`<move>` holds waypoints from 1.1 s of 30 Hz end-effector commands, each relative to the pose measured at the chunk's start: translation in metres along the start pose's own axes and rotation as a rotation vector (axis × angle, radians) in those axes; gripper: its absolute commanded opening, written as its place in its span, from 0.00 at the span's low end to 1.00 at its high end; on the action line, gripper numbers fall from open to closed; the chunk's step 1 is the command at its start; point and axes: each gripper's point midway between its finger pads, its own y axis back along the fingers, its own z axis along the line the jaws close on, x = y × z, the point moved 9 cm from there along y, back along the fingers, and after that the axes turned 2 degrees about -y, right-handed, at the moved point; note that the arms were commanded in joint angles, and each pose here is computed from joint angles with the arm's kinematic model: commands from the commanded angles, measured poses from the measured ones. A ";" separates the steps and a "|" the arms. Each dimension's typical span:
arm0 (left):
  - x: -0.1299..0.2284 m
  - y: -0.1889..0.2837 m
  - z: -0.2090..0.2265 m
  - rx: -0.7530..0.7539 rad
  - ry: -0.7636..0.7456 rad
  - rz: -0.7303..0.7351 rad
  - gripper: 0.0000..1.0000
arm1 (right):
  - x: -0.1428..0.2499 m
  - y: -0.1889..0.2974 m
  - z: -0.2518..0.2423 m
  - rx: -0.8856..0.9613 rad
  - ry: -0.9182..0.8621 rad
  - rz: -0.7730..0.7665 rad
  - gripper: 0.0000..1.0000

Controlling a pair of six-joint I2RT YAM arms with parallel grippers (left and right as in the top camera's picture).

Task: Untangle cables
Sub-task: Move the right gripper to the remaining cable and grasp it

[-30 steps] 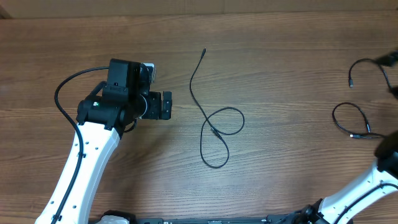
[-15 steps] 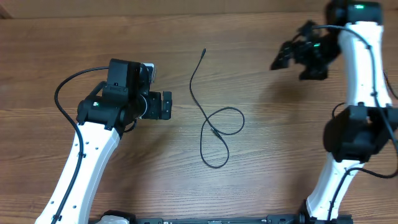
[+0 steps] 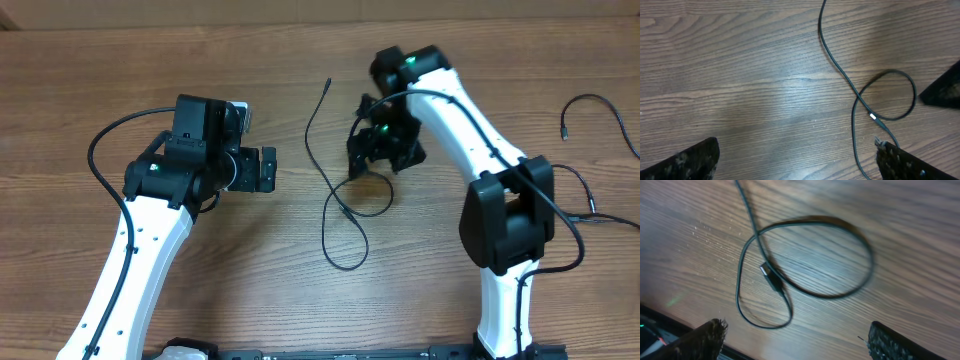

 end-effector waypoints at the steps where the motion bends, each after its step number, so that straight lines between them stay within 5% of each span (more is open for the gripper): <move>1: -0.003 0.001 0.001 0.003 -0.001 -0.009 1.00 | 0.004 -0.020 0.017 0.013 -0.010 0.016 0.91; 20: -0.003 0.001 0.001 0.003 -0.001 -0.009 0.99 | -0.002 -0.118 0.045 0.019 0.114 -0.123 0.77; 24: -0.003 0.001 0.001 0.003 -0.001 -0.009 1.00 | 0.003 -0.134 0.033 0.072 0.108 -0.130 0.59; 33: -0.003 0.001 0.001 0.003 -0.001 -0.009 1.00 | 0.020 -0.150 0.009 0.241 0.080 -0.080 0.59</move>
